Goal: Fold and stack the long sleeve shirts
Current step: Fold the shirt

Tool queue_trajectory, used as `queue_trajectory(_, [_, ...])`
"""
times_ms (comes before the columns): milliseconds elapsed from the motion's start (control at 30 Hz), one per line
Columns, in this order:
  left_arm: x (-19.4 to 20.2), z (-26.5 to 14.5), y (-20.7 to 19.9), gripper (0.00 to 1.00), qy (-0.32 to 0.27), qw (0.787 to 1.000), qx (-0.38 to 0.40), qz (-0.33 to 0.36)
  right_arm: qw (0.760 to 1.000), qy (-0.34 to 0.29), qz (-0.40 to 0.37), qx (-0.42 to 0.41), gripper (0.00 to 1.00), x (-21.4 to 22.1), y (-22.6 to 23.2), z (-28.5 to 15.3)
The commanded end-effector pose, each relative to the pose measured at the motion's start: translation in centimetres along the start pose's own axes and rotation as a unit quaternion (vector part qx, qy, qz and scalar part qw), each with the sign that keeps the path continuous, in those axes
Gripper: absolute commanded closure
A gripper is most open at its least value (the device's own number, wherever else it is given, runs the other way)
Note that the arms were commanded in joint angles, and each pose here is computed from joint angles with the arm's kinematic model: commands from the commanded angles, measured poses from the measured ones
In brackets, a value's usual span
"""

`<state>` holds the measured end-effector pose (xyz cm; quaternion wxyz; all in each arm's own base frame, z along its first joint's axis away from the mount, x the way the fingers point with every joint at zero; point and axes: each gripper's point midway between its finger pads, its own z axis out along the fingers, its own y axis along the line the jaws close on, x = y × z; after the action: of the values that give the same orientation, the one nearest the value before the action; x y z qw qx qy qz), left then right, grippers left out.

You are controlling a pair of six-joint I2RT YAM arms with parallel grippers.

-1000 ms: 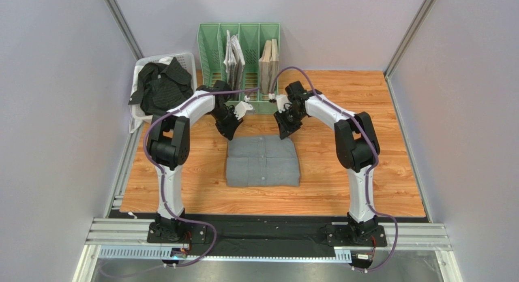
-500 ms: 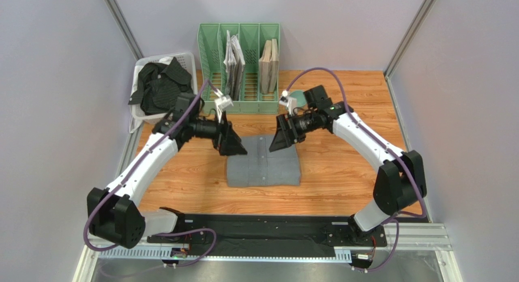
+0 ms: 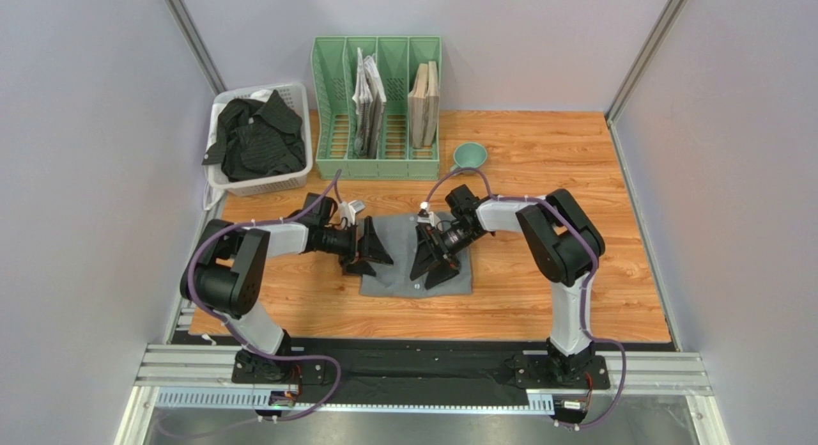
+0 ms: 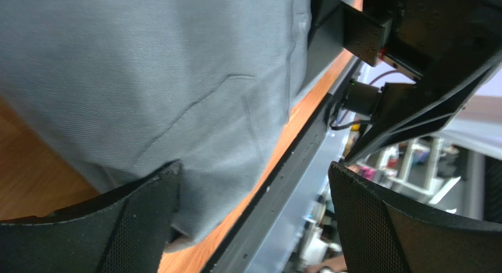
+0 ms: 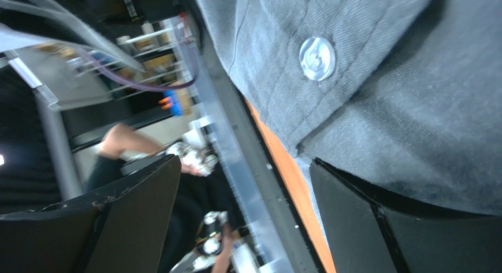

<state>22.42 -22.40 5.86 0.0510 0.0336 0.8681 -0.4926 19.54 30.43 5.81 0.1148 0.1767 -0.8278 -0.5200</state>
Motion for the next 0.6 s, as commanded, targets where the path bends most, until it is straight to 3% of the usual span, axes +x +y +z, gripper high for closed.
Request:
queue_trajectory(0, [1.1,0.7,3.7,0.01,0.005,0.997,-0.057,-0.05,1.0,0.016,0.016,0.0,0.09,0.3,-2.6,0.6])
queue_trajectory(133, [0.0,-1.1,2.7,0.02,-0.014,0.999,-0.036,-0.023,1.0,0.029,-0.007,0.0,0.11,0.8,0.0,-1.4])
queue_trajectory(300, [-0.7,-5.0,-6.7,0.03,-0.053,0.987,0.074,0.134,0.996,-0.011,-0.082,-0.026,0.09,1.1,6.7,-4.6])
queue_trajectory(367, [0.8,-5.2,-10.1,0.03,-0.048,0.979,0.1,0.173,0.995,-0.023,-0.093,-0.039,0.1,0.6,7.6,-4.4])
queue_trajectory(433, [3.1,-4.0,-12.0,0.03,-0.013,0.978,0.12,0.17,0.995,-0.019,-0.081,-0.057,0.11,0.5,7.8,-3.6])
queue_trajectory(567, [4.1,-0.9,-9.0,0.04,-0.002,0.989,0.11,0.097,0.995,0.006,-0.065,-0.071,0.12,0.5,6.6,-1.8])
